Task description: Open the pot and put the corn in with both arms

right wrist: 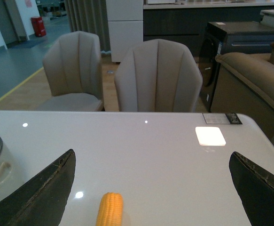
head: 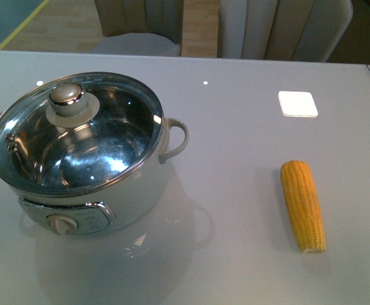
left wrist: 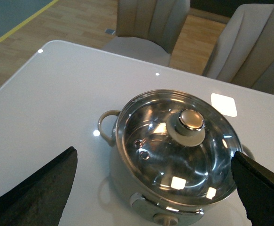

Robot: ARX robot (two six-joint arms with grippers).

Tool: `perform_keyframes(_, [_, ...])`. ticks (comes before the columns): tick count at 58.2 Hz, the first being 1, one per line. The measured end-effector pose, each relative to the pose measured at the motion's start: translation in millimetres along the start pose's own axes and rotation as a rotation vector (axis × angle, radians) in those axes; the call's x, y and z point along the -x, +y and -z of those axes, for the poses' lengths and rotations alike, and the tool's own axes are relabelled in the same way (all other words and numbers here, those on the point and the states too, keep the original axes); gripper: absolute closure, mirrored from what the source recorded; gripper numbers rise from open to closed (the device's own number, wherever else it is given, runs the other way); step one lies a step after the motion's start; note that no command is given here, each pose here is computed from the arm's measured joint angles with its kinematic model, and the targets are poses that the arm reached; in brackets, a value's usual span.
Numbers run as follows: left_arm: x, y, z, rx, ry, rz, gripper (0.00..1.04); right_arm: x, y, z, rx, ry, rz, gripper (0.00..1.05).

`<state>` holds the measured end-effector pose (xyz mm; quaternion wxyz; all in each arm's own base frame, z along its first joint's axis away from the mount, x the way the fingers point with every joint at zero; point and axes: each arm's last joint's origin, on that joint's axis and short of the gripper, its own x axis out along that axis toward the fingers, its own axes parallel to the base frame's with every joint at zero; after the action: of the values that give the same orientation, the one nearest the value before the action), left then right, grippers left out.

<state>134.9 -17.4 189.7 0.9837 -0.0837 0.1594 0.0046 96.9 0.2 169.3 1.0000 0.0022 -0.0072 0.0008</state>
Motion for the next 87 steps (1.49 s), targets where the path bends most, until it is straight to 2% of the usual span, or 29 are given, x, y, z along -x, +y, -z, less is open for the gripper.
perform_keyframes(12, [-45, -23, 1, -0.04, -0.002, 0.089, 0.07, 0, 0, 0, 0.0, 0.0, 0.0, 0.09])
perform_keyframes(22, [-96, -41, 13, -0.097, -0.007, 0.135, 0.07, 0, 0, 0, 0.0, 0.0, 0.0, 0.09])
perform_keyframes(44, [-172, -43, 44, -0.145, 0.099, 0.121, 0.07, 0, 0, 0, 0.0, 0.0, 0.0, 0.09])
perform_keyframes(63, [-206, -53, 59, -0.174, 0.131, 0.128, 0.07, 0, 0, 0, 0.0, 0.0, 0.0, 0.09])
perform_keyframes(87, [-211, -64, 66, -0.212, 0.131, 0.134, 0.07, 0, 0, 0, 0.0, 0.0, 0.0, 0.09])
